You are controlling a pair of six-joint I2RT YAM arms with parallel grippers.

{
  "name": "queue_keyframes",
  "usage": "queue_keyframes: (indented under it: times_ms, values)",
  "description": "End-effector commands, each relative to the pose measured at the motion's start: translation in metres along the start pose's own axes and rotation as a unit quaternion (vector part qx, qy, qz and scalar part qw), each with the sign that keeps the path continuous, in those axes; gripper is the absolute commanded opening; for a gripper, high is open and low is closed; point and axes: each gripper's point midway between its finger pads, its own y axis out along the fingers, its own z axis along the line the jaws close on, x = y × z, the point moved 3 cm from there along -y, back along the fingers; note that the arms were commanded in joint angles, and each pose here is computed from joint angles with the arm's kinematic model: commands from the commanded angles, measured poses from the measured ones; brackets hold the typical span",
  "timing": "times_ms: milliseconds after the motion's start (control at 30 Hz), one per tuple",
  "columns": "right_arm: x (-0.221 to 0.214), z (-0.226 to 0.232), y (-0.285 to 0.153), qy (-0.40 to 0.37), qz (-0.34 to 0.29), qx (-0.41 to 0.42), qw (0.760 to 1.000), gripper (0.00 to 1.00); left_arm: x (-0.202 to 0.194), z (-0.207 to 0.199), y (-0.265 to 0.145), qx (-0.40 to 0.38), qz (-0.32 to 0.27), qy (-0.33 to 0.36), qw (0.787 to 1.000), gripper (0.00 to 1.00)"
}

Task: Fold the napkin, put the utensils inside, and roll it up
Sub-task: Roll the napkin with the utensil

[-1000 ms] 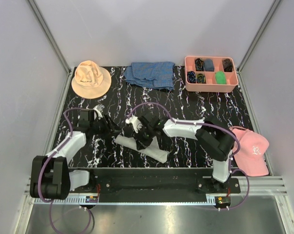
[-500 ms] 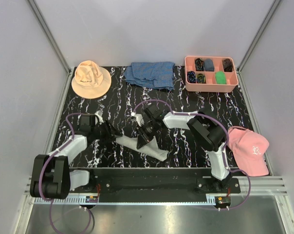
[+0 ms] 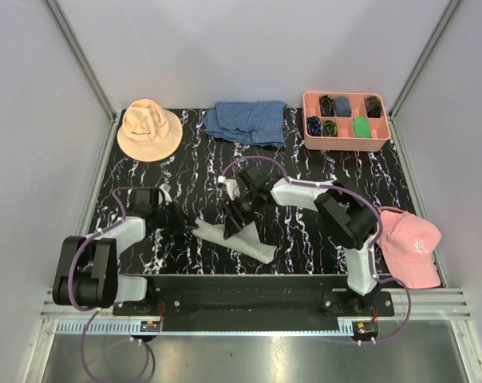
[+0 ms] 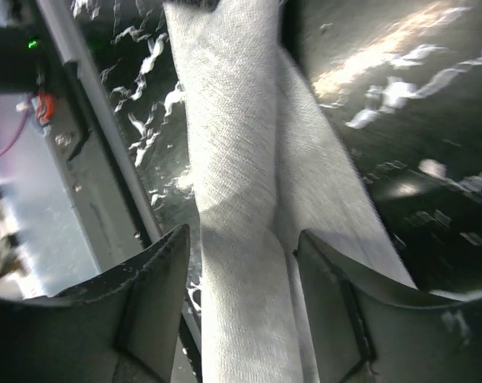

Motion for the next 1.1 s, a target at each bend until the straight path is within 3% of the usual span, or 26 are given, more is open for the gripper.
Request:
queue_keyframes:
  times_ms: [0,167,367,700,1067]
  values:
    - [0.041,0.017,-0.045,-0.051,-0.072,-0.086,0.992,0.65,0.011,-0.010,0.002,-0.013,0.000,0.006,1.000,0.00]
    - [0.041,0.034,-0.061,-0.140,-0.096,-0.199,0.965,0.67,0.013,-0.008,0.004,-0.004,0.008,0.003,1.000,0.00]
    - [0.025,0.054,-0.038,-0.212,-0.074,-0.261,0.939,0.68,0.014,-0.007,0.006,0.001,0.014,0.001,1.000,0.00]
    - [0.000,0.047,0.006,-0.242,-0.012,-0.274,0.931,0.64,0.015,-0.007,0.007,0.001,0.017,-0.001,1.000,0.00]
    - [-0.021,0.014,0.023,-0.237,0.037,-0.312,0.919,0.64,0.015,-0.009,0.007,-0.003,0.020,0.001,1.000,0.00]
